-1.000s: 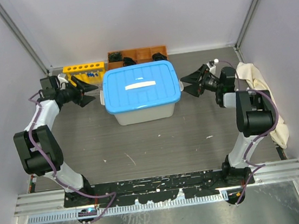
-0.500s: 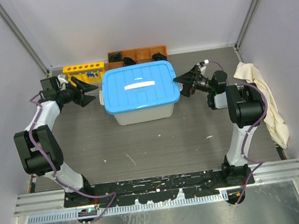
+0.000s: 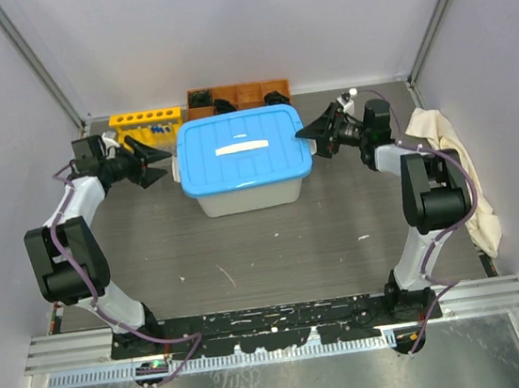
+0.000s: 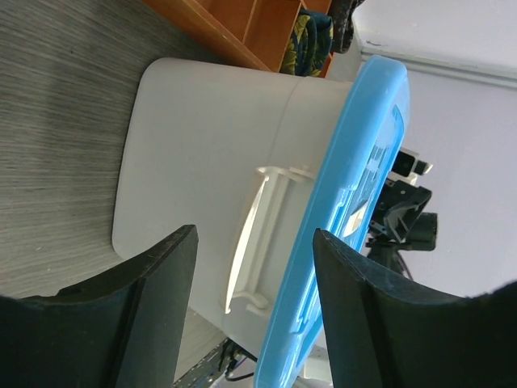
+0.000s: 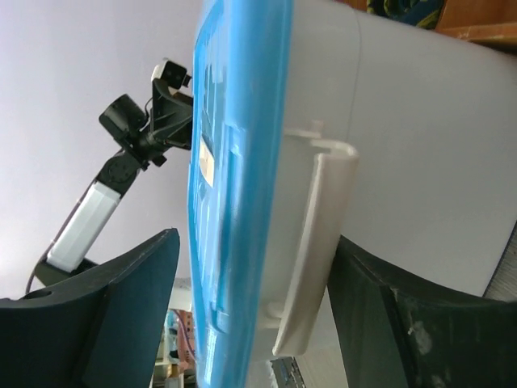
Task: Organize the chemistry lab equipment
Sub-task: Close the lid of the storage box.
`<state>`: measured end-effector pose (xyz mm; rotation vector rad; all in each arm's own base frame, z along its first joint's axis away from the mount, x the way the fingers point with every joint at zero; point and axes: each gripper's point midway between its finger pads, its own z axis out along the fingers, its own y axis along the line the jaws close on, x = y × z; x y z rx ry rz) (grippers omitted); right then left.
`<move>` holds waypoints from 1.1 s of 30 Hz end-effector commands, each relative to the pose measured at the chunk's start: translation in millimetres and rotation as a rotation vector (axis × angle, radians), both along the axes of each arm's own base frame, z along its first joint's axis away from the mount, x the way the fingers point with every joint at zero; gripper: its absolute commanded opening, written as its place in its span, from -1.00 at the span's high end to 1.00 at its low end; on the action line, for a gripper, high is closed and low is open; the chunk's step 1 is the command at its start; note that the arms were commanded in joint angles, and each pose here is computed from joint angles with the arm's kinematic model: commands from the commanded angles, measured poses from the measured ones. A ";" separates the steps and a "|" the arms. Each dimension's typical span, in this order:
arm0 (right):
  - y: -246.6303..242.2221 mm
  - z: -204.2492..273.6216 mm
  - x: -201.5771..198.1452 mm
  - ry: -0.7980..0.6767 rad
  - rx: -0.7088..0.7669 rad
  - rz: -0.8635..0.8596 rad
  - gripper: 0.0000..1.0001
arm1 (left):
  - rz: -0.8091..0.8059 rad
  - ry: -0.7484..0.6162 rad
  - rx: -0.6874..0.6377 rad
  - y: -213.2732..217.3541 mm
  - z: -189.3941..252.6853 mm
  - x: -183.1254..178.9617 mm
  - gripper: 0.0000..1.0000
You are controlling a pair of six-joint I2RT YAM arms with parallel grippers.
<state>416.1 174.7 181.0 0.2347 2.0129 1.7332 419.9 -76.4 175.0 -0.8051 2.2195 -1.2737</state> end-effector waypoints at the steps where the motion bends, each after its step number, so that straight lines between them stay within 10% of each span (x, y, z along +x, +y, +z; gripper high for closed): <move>1: -3.1 27.2 3.3 -0.139 -0.187 0.002 -0.52 | -0.036 -0.089 0.026 0.4 25.6 -7.9 -0.21; 33: 5.6 33.2 -5.3 -0.140 -0.203 0.045 -0.43 | -0.184 -0.261 -0.070 -18.7 15.1 -2.5 -0.34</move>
